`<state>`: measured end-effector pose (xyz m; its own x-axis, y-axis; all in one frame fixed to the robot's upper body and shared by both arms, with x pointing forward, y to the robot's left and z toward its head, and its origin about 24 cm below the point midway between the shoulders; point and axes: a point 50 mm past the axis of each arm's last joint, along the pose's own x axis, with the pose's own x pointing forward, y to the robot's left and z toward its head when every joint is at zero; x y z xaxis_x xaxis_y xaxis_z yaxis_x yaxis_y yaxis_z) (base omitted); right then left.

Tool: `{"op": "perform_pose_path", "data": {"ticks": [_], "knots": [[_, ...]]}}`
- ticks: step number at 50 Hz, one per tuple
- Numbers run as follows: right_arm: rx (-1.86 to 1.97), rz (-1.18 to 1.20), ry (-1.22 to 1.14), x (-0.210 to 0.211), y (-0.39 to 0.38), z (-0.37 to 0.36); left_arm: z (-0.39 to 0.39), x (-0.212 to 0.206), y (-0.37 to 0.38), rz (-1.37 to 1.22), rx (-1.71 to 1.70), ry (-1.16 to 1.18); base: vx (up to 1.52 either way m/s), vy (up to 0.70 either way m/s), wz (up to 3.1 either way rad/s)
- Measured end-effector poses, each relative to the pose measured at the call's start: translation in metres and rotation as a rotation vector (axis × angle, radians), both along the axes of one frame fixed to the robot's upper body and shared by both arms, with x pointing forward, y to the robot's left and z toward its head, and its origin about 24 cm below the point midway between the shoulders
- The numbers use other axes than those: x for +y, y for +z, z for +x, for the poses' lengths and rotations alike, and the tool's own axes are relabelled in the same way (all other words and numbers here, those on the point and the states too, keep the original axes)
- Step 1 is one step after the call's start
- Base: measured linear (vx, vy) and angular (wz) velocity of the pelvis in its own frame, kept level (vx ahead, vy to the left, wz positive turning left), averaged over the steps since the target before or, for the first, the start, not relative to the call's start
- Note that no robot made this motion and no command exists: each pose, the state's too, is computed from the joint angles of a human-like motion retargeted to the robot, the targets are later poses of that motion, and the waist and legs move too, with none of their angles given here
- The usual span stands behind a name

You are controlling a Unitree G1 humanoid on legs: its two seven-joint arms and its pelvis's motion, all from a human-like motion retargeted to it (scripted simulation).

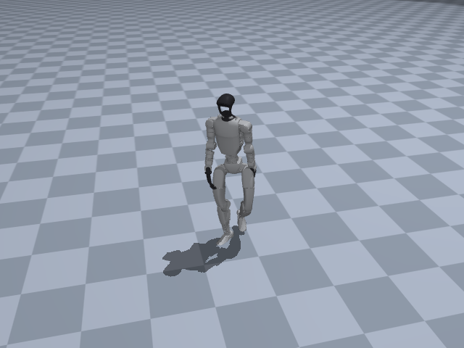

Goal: In place motions

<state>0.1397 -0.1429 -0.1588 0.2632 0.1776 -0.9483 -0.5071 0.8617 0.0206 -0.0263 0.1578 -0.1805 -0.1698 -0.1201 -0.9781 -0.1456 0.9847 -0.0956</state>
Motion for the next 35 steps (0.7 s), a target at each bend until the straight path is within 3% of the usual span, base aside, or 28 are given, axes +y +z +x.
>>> {"op": "perform_pose_path", "data": {"ticks": [10, 18, 24, 35], "knots": [[0.136, -0.053, -0.018, -0.015, -0.011, -0.036, 0.037, 0.003, -0.002, 0.025, -0.116, -0.089, 0.12, 0.23, -1.18], [0.491, -0.212, -0.150, -0.059, -0.017, -0.125, 0.042, 0.003, -0.002, 0.012, -0.147, -0.082, 0.18, 0.14, -0.86], [0.527, -0.254, -0.359, -0.068, -0.015, -0.158, 0.041, 0.009, -0.001, 0.004, -0.127, -0.115, 0.05, 0.15, -0.69], [0.534, -0.112, -0.428, -0.042, -0.019, -0.159, 0.038, 0.017, 0.000, 0.012, -0.112, -0.118, 0.04, 0.07, -0.44]]}}
